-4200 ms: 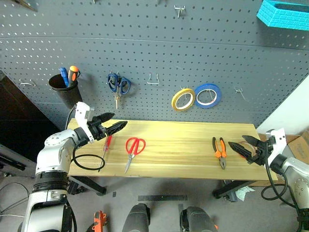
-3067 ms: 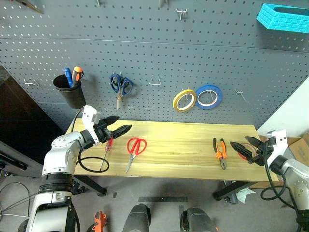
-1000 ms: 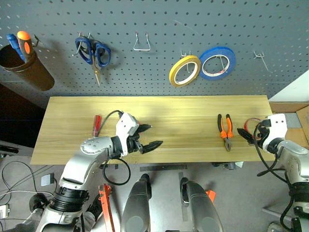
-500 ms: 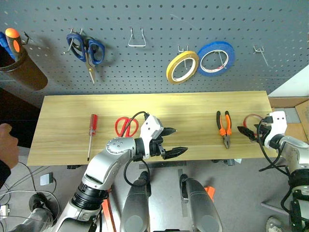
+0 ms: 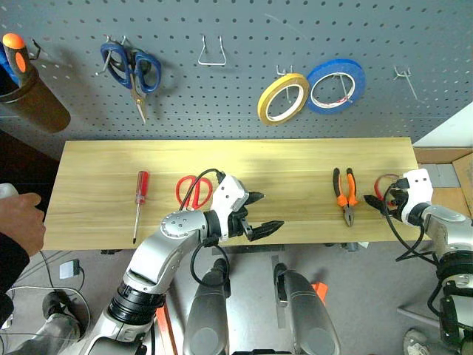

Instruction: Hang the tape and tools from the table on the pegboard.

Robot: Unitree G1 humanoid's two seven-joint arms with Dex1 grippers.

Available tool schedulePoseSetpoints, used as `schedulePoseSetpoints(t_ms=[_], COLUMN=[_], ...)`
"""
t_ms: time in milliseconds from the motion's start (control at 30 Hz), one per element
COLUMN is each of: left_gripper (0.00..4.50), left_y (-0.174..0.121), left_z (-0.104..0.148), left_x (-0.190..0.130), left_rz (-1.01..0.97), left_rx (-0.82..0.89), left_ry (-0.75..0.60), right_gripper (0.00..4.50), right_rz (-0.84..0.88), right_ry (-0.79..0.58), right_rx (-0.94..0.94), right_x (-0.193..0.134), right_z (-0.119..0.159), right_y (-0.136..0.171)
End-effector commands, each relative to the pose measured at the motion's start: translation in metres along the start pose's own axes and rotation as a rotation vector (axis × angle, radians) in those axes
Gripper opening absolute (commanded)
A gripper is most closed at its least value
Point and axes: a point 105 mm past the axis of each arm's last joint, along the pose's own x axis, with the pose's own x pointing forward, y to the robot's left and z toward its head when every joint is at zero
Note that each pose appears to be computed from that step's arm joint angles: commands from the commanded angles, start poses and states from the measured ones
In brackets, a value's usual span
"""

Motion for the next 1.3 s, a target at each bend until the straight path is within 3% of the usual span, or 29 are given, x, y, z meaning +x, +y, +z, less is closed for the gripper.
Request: schedulePoseSetpoints(t_ms=[33, 200, 300, 400, 633, 933, 1300], left_gripper=[4.5, 4.5, 4.5, 4.5, 4.5, 4.5, 4.5], left_y=[-0.008, -0.011, -0.013, -0.015, -0.022, -0.026, -0.02], left_z=[0.021, 0.034, 0.051, 0.06, 0.097, 0.109, 0.115], left_x=[-0.001, -0.002, -0.002, 0.0, -0.004, -0.007, -0.008], left_rz=[0.002, -0.027, -0.051, -0.061, -0.11, -0.13, -0.074], left_rx=[0.014, 0.007, 0.029, 0.093, 0.219, 0.288, 0.3], left_ry=[-0.117, -0.183, -0.247, -0.274, -0.406, -0.52, -0.599], right_gripper=[2.52, 0.83, 0.04, 0.04, 0.04, 0.04, 0.04], right_rz=[-0.011, -0.011, -0.015, -0.025, -0.19, -0.329, -0.327], right_ry=[0.067, 0.056, 0.037, 0.012, -0.237, -0.547, -0.9], right_rx=[0.013, 0.013, 0.014, 0.026, 0.116, 0.159, 0.103], right_x=[-0.002, -0.003, -0.005, -0.007, -0.049, -0.121, -0.153], right_z=[-0.021, -0.019, -0.014, -0.009, 0.04, 0.087, 0.161], right_y=[-0.002, 0.0, 0.002, 0.003, 0.005, 0.045, 0.076])
